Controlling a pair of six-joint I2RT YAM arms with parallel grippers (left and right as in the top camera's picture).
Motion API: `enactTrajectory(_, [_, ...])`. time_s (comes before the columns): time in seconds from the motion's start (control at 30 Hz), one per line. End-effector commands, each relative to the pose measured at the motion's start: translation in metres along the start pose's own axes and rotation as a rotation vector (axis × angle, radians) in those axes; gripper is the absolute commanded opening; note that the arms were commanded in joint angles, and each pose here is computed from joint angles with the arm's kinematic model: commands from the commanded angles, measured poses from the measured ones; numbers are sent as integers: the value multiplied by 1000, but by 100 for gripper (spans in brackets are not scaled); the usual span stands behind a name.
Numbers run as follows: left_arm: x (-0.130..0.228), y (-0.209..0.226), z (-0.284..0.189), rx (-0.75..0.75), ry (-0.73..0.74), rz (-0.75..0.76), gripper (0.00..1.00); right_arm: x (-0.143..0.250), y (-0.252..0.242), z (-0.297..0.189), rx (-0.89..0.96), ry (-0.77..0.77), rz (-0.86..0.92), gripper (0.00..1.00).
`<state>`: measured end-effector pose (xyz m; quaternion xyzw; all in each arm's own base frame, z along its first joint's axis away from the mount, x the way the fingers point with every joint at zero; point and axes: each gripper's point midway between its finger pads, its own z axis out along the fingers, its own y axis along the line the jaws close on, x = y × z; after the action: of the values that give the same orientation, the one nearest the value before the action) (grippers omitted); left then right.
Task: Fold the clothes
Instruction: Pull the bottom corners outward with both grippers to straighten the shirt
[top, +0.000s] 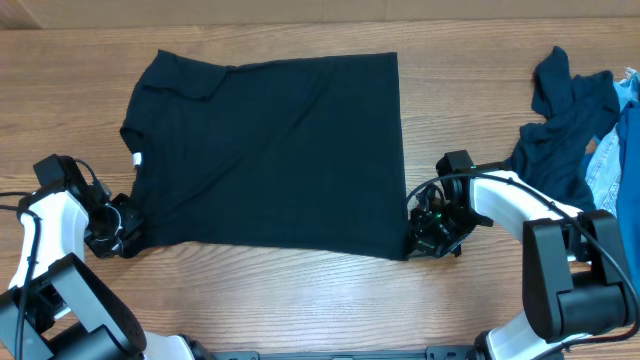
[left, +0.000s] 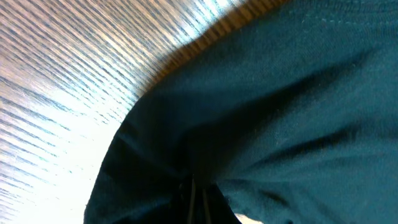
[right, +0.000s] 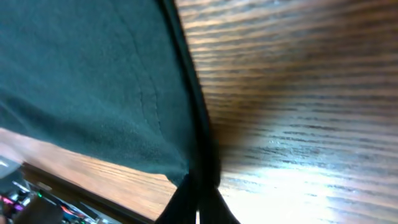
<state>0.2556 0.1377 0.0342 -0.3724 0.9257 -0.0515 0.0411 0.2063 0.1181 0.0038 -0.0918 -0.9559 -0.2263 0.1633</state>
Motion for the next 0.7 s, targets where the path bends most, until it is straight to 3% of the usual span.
enactTrajectory(0.0, [-6,-1,-3,10,-10,16,5,1,2,0,-14,3,1,4])
enactTrajectory(0.07, [-4,-1,-3,8,-3,23,5,-9,-6,-7,49,-47,-11,4])
enactTrajectory(0.2, [-3,-1,-3,7,4,35,7,-11,-65,-46,363,-157,287,4])
enactTrajectory(0.27, [-2,-1,-3,7,8,36,9,-8,-80,-55,367,-161,381,4])
enactTrajectory(0.37, [-2,-1,-3,6,7,37,11,-10,-86,-58,358,-163,384,4])
enactTrajectory(0.43, [-2,0,-3,6,8,43,20,-11,-86,-58,356,-168,381,4])
enactTrajectory(0.5, [-2,-2,-3,15,8,44,17,-13,-86,-59,353,-176,378,4])
enactTrajectory(0.57, [-1,-21,-4,116,10,94,17,-17,-85,-59,349,-189,373,4])
enactTrajectory(0.67, [-1,-55,-7,243,-9,229,27,-21,-85,-59,344,-204,369,4])
